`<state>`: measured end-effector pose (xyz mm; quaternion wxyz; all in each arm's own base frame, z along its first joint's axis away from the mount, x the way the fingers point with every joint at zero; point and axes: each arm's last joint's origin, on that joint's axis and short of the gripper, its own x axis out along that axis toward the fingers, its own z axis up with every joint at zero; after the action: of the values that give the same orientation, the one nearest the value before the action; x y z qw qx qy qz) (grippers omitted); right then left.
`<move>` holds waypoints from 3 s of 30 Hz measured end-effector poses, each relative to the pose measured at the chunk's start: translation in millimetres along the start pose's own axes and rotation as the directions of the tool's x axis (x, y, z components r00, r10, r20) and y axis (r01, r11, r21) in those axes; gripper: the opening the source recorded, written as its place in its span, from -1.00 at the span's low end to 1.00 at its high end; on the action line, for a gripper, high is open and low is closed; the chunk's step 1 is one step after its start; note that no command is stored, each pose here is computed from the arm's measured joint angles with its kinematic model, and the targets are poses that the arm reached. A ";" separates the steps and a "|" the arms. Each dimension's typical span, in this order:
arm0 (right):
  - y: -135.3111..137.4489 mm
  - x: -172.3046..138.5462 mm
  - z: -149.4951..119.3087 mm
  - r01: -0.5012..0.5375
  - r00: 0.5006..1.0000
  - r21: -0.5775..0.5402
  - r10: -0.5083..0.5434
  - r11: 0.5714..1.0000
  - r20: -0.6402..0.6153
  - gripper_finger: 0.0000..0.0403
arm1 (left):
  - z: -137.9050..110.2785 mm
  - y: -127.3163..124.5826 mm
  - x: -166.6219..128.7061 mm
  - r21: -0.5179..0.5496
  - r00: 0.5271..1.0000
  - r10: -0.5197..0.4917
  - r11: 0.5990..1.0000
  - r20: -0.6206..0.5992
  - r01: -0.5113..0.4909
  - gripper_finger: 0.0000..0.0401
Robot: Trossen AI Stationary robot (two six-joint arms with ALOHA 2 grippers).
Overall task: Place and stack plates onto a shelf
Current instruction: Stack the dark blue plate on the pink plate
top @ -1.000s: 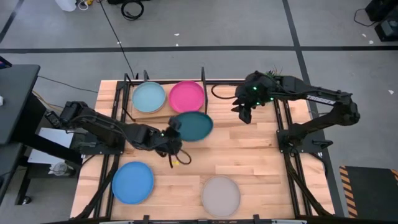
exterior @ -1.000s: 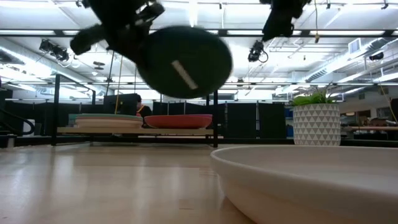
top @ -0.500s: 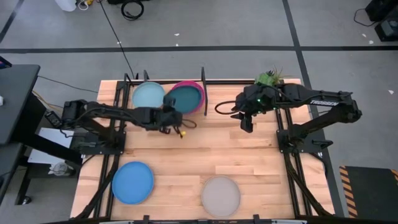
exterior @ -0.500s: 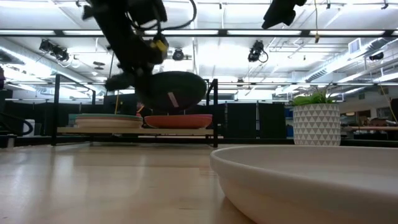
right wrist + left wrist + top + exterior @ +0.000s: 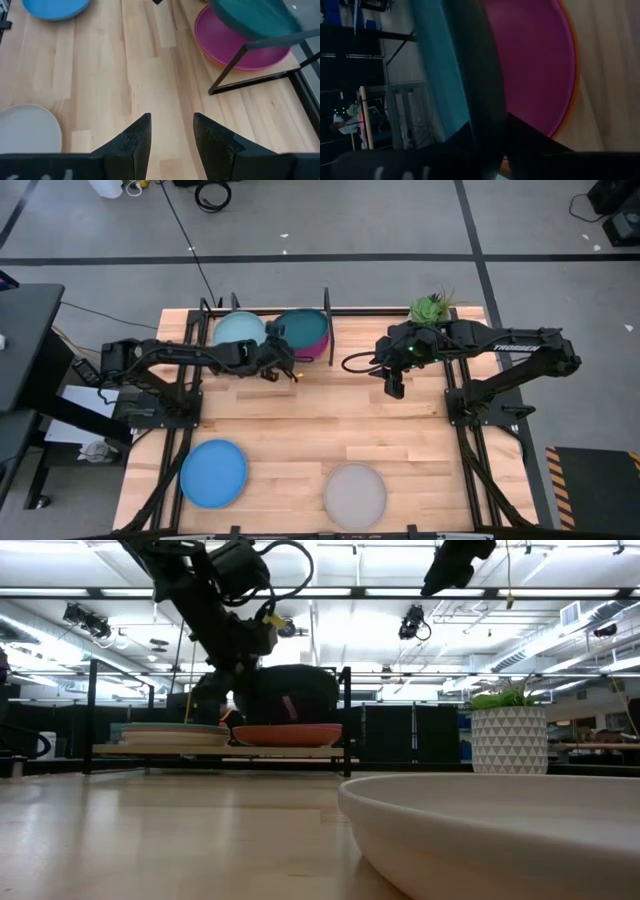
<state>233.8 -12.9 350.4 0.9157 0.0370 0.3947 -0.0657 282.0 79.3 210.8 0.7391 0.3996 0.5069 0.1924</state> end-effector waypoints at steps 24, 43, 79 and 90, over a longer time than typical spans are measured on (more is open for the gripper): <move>26.4 44.6 -28.3 -0.085 0.995 -0.073 0.088 0.994 0.050 -0.24 | -9.6 5.2 -26.3 -0.279 0.929 -0.302 0.893 0.213 0.354 0.04; 55.9 83.0 -81.9 -0.199 0.967 -0.076 0.209 0.977 0.145 -0.24 | 12.1 3.6 -44.5 -0.360 0.910 -0.213 0.868 0.355 0.344 -0.22; 73.6 77.3 -78.9 -0.199 0.944 -0.144 0.229 0.969 0.237 -0.24 | -20.3 41.4 43.9 -0.622 0.960 -0.050 0.753 0.274 0.216 -0.22; 73.1 77.2 -77.9 -0.190 0.942 -0.174 0.229 0.966 0.246 -0.24 | -30.6 40.8 105.4 -0.663 0.940 0.058 0.724 0.336 0.192 -0.22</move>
<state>241.3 61.7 242.0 0.9620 0.0019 0.2670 0.0572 302.7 188.8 175.0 0.9152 0.1054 0.2816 0.2683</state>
